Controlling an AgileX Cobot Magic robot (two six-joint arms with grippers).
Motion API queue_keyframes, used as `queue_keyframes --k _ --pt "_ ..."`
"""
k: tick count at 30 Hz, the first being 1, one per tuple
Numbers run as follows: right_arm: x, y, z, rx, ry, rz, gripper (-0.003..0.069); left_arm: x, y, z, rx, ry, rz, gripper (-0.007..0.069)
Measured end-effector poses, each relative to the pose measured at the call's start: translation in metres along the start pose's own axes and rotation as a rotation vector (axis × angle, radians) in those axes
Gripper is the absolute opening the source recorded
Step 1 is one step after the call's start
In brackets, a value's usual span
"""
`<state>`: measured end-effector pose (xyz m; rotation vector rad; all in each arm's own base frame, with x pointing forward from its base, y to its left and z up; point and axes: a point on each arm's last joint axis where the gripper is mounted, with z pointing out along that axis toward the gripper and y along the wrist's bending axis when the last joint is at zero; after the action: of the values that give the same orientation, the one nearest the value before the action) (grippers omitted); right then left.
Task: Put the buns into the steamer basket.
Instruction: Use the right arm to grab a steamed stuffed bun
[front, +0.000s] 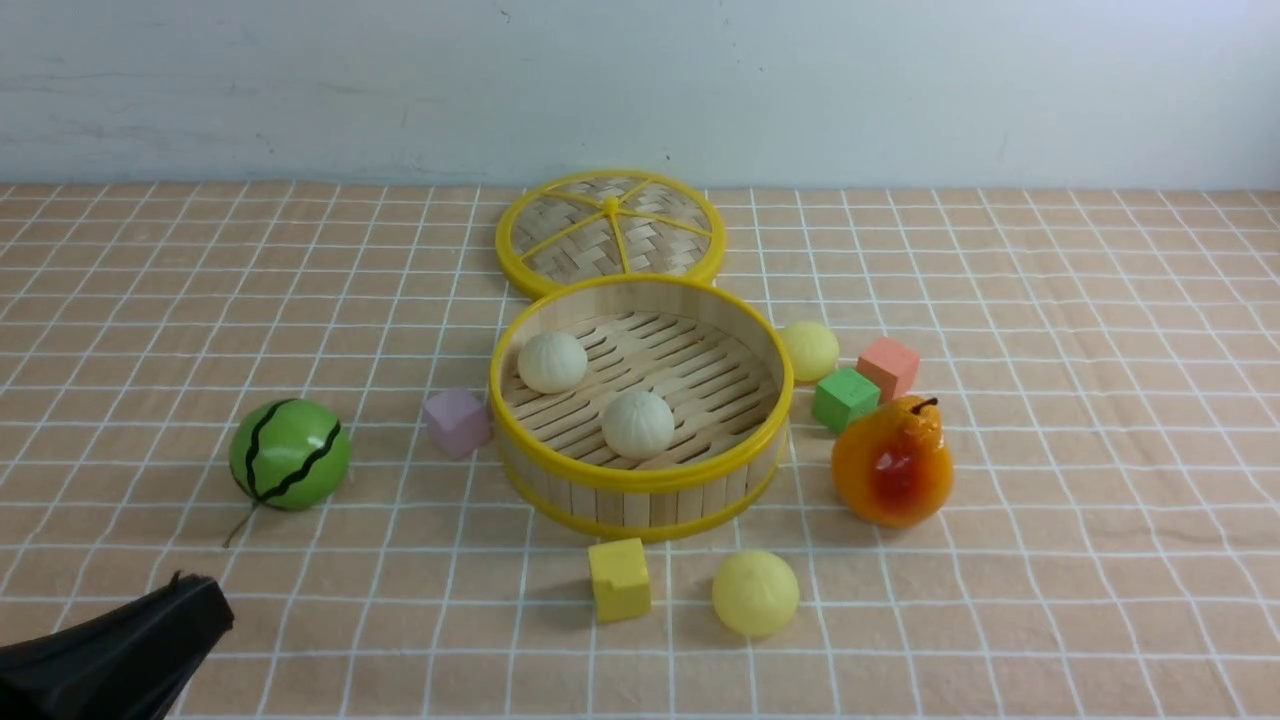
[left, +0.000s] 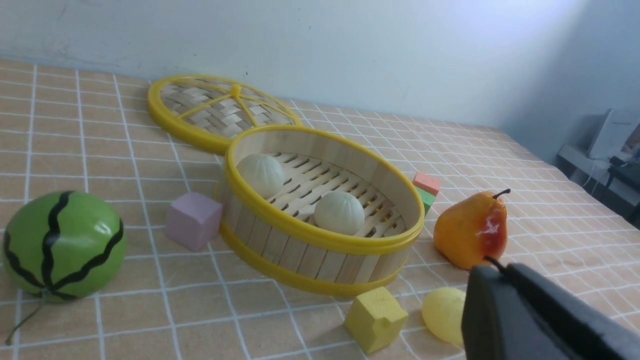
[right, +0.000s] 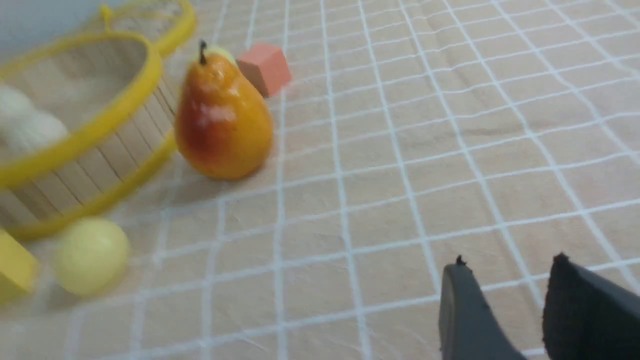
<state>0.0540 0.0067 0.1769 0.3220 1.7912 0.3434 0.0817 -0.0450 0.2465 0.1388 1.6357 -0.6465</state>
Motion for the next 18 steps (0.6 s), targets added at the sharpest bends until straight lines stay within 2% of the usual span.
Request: queue_keyframes --k 2,3,5,9,11,13,15,18 --pt "-0.002 0.002 0.0 -0.023 -0.026 0.094 0.0239 0.0 0.0 0.0 0.0 0.0 -0.001 -0.0013" --pt "-0.007 0.004 0.0 -0.059 -0.074 0.242 0.0239 0.0 0.0 0.0 0.0 0.0 -0.001 -0.0013" --pt "-0.012 0.006 -0.001 -0.095 -0.123 0.4 0.0239 0.0 0.0 0.0 0.0 0.0 -0.001 -0.0013" --pt "-0.019 0.009 -0.003 -0.134 -0.153 0.526 0.0228 0.0 0.0 0.0 0.0 0.0 -0.001 -0.0013" --pt "-0.03 0.021 -0.008 -0.164 -0.083 0.485 0.0203 0.0 0.0 0.0 0.0 0.0 -0.001 -0.0013" --pt "-0.04 0.034 -0.011 -0.178 0.035 0.386 0.0177 0.0 0.0 0.0 0.0 0.0 -0.001 -0.0013" --pt "-0.069 0.058 -0.009 -0.18 0.305 0.146 0.0117 0.0 0.0 0.0 0.0 0.001 -0.001 -0.0013" --pt "-0.097 0.073 0.009 -0.177 0.595 -0.044 0.006 0.0 0.0 0.0 0.0 0.001 0.0 -0.0013"
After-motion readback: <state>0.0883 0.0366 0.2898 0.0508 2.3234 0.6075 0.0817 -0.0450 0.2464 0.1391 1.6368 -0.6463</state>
